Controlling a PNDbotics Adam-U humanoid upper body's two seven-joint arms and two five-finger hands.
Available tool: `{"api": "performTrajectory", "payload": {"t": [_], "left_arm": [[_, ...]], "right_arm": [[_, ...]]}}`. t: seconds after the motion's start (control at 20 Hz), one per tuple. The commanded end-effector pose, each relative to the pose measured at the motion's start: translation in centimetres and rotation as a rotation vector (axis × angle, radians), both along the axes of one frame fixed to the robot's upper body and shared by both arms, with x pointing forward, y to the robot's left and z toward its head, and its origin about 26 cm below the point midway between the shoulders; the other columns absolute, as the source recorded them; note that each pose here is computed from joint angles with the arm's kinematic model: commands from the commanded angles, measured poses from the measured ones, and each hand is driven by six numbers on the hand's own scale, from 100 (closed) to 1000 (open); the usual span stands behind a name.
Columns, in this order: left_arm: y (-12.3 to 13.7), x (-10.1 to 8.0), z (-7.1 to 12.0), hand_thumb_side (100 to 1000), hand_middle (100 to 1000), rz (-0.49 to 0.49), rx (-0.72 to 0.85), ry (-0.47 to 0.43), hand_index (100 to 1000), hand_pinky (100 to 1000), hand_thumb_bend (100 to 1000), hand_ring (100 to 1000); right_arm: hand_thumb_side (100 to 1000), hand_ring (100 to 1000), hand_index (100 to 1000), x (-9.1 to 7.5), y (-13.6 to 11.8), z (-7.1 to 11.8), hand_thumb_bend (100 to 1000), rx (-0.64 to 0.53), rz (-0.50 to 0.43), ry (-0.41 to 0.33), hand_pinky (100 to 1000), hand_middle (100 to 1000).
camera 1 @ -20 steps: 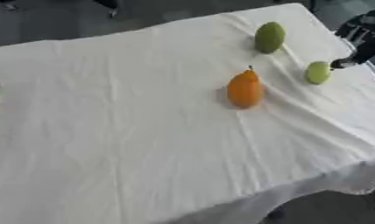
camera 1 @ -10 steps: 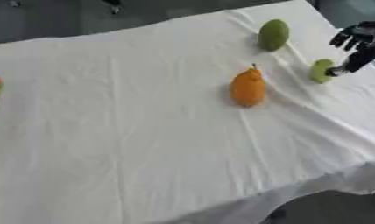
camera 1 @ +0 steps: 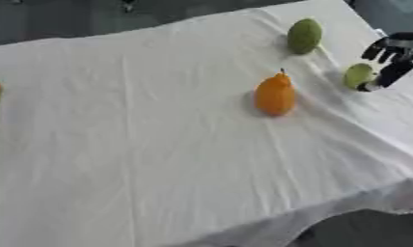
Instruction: Pick up the objects with one hand, pass them to the other hand, and then place them into the box on the other side of the table.
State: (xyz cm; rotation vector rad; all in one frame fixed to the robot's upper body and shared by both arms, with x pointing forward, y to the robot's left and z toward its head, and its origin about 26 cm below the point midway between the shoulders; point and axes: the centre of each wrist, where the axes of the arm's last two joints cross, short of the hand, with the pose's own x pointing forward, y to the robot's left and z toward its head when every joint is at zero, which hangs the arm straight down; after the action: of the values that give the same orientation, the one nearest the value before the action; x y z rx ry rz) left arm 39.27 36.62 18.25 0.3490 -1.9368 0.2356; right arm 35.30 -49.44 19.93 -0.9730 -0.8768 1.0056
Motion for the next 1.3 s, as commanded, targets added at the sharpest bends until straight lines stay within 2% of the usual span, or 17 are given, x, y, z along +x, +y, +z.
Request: {"api": "performTrajectory", "payload": {"t": [0.05, 0.4, 0.95, 1.3], "left_arm": [[0.5, -0.2, 1.3, 577, 839, 0.003, 0.018, -0.029, 898, 722, 770, 813], [0.4, -0.2, 1.3, 578, 840, -0.001, 0.019, -0.030, 898, 722, 768, 813], [0.3, -0.2, 1.4, 580, 839, -0.006, 0.019, -0.032, 897, 723, 766, 813], [0.4, -0.2, 1.3, 581, 839, -0.005, 0.019, -0.030, 897, 724, 765, 808]], "right_arm": [[151, 831, 835, 0.0, -0.5, 1.5, 487, -0.041, -0.024, -0.036, 864, 804], [148, 826, 833, 0.2, -0.7, 1.5, 457, -0.049, -0.056, -0.042, 859, 801], [146, 821, 827, 0.6, -1.5, 0.9, 445, -0.061, -0.102, -0.005, 857, 796], [140, 808, 809, 0.6, -1.9, 1.2, 422, -0.076, -0.127, 0.003, 849, 771]]}}
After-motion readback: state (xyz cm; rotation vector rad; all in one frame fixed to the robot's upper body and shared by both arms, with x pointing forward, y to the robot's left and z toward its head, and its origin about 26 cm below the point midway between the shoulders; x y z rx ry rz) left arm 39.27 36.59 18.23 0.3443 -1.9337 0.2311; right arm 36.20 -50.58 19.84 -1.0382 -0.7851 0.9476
